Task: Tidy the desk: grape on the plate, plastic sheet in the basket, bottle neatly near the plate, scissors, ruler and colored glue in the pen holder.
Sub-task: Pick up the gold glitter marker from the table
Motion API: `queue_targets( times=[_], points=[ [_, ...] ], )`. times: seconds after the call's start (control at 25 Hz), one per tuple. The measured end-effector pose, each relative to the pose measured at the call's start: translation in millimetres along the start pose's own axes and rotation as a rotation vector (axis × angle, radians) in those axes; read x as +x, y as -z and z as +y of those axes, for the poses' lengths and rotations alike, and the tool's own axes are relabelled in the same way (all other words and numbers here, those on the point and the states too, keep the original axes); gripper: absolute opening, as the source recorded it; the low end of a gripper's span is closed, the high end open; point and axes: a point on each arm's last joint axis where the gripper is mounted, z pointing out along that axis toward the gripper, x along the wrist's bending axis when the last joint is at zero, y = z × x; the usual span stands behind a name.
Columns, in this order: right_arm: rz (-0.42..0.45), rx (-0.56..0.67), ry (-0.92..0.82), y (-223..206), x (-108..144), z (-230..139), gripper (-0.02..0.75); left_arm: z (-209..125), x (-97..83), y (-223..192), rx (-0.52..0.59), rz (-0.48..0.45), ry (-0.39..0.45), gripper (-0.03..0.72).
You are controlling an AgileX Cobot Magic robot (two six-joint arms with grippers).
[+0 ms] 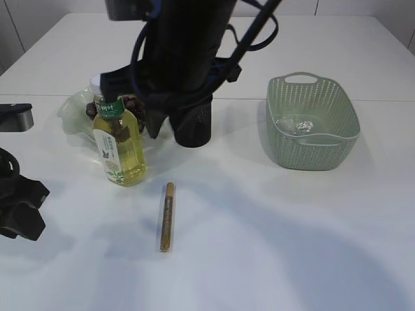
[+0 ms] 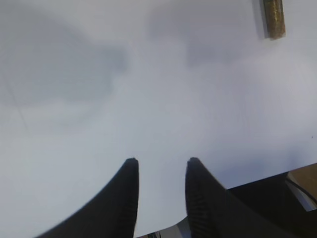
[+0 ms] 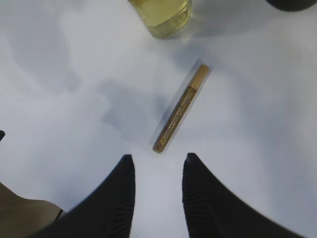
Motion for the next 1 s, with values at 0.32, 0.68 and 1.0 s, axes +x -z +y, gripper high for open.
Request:
queue_targets(
  times=[0.32, 0.68, 1.0],
  points=[
    [-0.112, 0.087, -0.167, -60, 25, -8, 0.365, 3, 0.0, 0, -0.032, 0.0, 0.0, 0.239],
    [-0.203, 0.179, -0.318, -127, 18, -14, 0.417, 3, -1.4, 0, -0.032, -0.004, -0.002, 0.239],
    [-0.24, 0.18, -0.396, -147, 8, -14, 0.418, -1, -16.4, -3, -0.021, -0.013, -0.063, 0.239]
  ],
)
